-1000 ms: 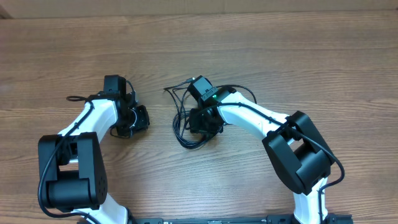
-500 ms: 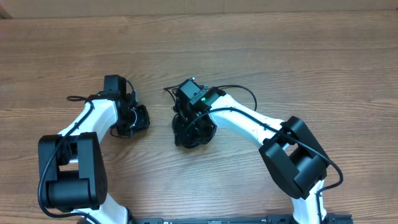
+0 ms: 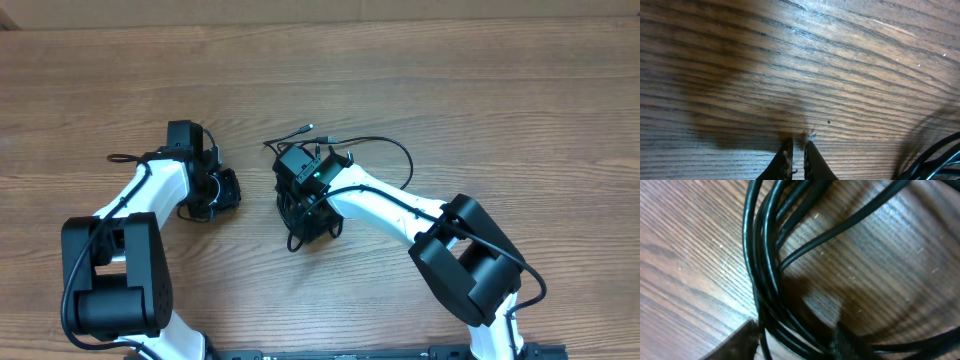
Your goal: Untangle cables
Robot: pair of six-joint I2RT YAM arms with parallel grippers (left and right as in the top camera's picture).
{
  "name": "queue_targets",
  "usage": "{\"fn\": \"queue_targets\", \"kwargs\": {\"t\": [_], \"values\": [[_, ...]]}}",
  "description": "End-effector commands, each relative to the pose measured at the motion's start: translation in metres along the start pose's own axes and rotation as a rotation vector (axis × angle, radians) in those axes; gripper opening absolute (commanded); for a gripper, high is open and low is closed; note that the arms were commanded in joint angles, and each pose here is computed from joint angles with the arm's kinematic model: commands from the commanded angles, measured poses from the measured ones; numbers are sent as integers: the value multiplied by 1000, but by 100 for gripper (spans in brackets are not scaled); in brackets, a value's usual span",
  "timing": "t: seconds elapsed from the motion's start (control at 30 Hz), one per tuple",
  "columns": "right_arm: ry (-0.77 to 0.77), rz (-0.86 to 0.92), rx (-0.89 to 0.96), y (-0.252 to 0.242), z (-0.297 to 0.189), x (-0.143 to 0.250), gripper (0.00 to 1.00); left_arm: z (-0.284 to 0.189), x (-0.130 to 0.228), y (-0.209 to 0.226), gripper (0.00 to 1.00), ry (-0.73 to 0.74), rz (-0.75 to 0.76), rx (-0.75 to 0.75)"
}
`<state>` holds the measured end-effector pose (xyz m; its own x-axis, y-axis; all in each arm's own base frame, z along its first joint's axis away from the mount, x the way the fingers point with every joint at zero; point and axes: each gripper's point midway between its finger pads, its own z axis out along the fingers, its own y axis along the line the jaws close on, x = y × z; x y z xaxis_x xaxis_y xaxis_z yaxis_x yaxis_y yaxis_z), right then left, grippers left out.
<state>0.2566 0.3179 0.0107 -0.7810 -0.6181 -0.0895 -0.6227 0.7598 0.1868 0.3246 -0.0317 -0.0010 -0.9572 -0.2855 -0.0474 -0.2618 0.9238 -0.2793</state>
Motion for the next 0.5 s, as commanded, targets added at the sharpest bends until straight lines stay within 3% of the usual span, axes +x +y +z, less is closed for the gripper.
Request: {"fn": "queue_targets", "kwargs": {"t": [0.0,0.07,0.1,0.17,0.23,0.33,0.4,0.47], "values": [[-10,-17,75,-8,-2,5,28,10,10,5,11,38,2,-13],[-15,-4,107,-14,-3,4,15,10,10,5,9,38,3,-12],[-18,6,109,-15,-3,4,14,10,10,5,8,39,3,-13],[-19,15,100,-14,-3,3,4,10,11,5,4,44,1,-12],[-25,46,56,-8,-7,1,4,8,15,1,4,67,21,23],[-123,73,-203,14,-51,-23,4,-13,14,-37,4,98,85,314],[-195,105,-404,17,-86,-36,4,-46,14,-71,10,84,136,658],[-229,134,-550,12,-105,-44,4,-60,15,-75,17,78,135,756]]}}
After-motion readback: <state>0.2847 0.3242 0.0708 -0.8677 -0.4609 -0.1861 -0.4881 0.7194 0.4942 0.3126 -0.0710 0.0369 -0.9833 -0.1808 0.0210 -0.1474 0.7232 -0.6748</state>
